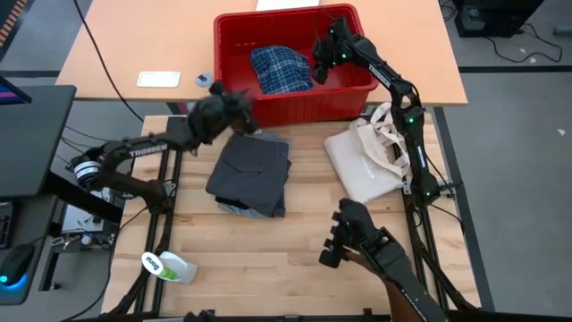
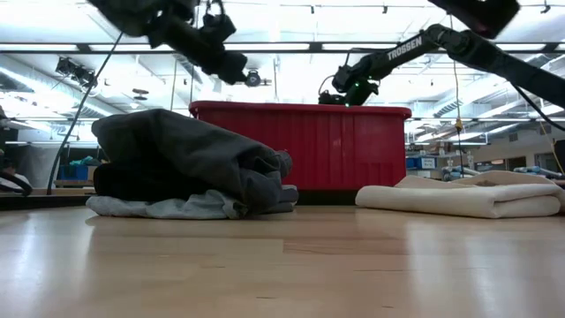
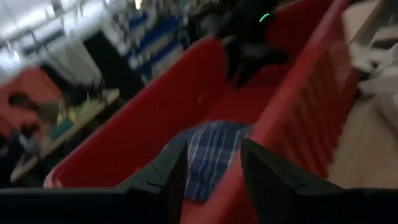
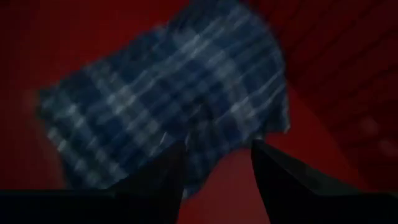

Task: Fold Laundry from Bin
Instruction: Remove the blue short from the laundry organizer

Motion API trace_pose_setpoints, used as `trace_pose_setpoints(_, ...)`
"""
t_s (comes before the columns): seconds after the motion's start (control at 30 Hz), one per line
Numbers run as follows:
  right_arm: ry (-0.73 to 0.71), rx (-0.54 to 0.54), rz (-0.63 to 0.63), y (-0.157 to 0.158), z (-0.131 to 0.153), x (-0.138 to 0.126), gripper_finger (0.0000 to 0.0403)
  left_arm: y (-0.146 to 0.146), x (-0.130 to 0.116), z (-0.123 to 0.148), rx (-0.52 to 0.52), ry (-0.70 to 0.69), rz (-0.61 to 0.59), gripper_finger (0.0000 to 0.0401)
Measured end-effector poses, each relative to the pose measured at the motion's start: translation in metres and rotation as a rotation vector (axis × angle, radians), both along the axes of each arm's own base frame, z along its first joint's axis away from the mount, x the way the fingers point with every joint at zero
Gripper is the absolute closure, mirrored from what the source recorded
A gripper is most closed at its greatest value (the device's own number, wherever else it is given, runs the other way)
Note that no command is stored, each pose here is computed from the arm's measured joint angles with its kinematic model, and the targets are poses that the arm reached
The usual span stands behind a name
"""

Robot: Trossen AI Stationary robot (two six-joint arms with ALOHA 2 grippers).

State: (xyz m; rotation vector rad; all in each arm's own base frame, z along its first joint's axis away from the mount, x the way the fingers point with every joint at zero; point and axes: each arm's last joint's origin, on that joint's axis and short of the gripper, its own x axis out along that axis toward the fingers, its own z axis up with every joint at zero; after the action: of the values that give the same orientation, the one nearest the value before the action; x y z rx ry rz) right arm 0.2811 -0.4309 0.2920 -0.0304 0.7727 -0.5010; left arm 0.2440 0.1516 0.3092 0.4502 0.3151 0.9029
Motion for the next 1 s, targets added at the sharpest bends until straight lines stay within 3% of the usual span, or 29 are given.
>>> trace_pose_setpoints(0.2,0.103,0.059,0.082,0.015,-0.008,0.006,0.0213,0.031,0.003,0.036,-0.102,0.027,0.098,0.0248)
trace_pose_setpoints(0.3,0.145,0.070,0.142,0.024,-0.011,0.013,0.0213,0.044,0.004,0.039,-0.151,0.049,0.133,0.0248)
trace_pose_setpoints(0.47,0.219,0.083,0.213,0.040,-0.023,0.028,0.0213,0.056,0.010,0.017,-0.282,0.095,0.130,0.0248)
trace_pose_setpoints(0.73,0.359,0.139,0.317,0.067,-0.052,0.047,0.0213,0.058,0.029,-0.017,-0.390,0.208,0.122,0.0248)
trace_pose_setpoints(1.0,0.231,0.023,0.262,0.055,-0.031,0.053,0.0213,0.046,0.036,-0.028,-0.450,0.277,0.097,0.0248)
